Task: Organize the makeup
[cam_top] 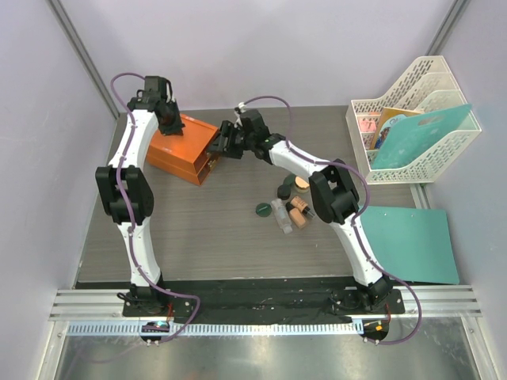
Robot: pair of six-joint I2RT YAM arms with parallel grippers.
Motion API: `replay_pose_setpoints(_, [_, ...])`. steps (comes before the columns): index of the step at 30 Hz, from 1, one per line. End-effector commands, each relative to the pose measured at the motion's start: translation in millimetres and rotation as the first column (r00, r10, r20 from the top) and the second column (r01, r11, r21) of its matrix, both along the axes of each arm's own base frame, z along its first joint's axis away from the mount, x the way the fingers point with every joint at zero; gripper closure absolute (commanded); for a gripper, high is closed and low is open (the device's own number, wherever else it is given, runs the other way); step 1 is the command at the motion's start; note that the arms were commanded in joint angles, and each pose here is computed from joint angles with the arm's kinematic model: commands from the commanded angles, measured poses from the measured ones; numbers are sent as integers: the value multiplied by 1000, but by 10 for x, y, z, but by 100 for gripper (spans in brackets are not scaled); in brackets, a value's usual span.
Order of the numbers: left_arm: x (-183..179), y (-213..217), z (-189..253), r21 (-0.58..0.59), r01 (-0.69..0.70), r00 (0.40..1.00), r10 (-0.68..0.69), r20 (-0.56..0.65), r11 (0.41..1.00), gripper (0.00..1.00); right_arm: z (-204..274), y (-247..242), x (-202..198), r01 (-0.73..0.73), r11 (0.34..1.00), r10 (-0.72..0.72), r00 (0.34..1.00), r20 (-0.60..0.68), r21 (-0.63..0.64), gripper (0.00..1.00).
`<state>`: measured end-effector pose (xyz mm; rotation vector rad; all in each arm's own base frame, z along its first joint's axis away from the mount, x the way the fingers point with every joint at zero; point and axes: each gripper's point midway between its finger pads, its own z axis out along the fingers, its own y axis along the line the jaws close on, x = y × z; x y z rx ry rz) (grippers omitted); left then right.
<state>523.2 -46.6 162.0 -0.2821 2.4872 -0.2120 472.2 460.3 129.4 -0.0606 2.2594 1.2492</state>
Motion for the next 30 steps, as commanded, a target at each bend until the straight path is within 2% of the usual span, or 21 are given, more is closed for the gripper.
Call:
replay_pose_setpoints(1, [-573,62,-1067,39,18,928,-2,-373,999,100,73,75,74,24,1000,-23,999,43,-12,42])
replay_pose_setpoints(5, [-580,58,-1088,37,16,925,-1,-379,999,100,123,161,58,15,1000,-15,999,45,11,55])
replay_pose_setpoints(6, [-586,56,-1102,35,16,924,-2,-384,999,100,129,164,55,16,1000,-16,999,40,15,63])
replay_pose_setpoints(10, [-591,51,-1115,33,11,922,2,-388,999,100,107,162,29,5,1000,-5,999,37,2,70])
replay_pose_setpoints(15, [-580,34,-1132,27,9,921,2,-389,1000,100,123,117,27,10,997,-5,998,62,-72,75])
replay_pose_setpoints(18, [-564,47,-1138,31,10,921,3,-390,999,100,51,10,26,30,983,-17,997,71,-184,77])
replay_pose_setpoints(23, [-568,33,-1164,24,12,917,-2,-400,1000,100,-36,-260,18,58,937,-28,995,93,-343,76])
replay_pose_setpoints(30, [-545,28,-1172,21,8,918,1,-397,1000,100,-12,-520,-23,104,888,-52,991,127,-449,77])
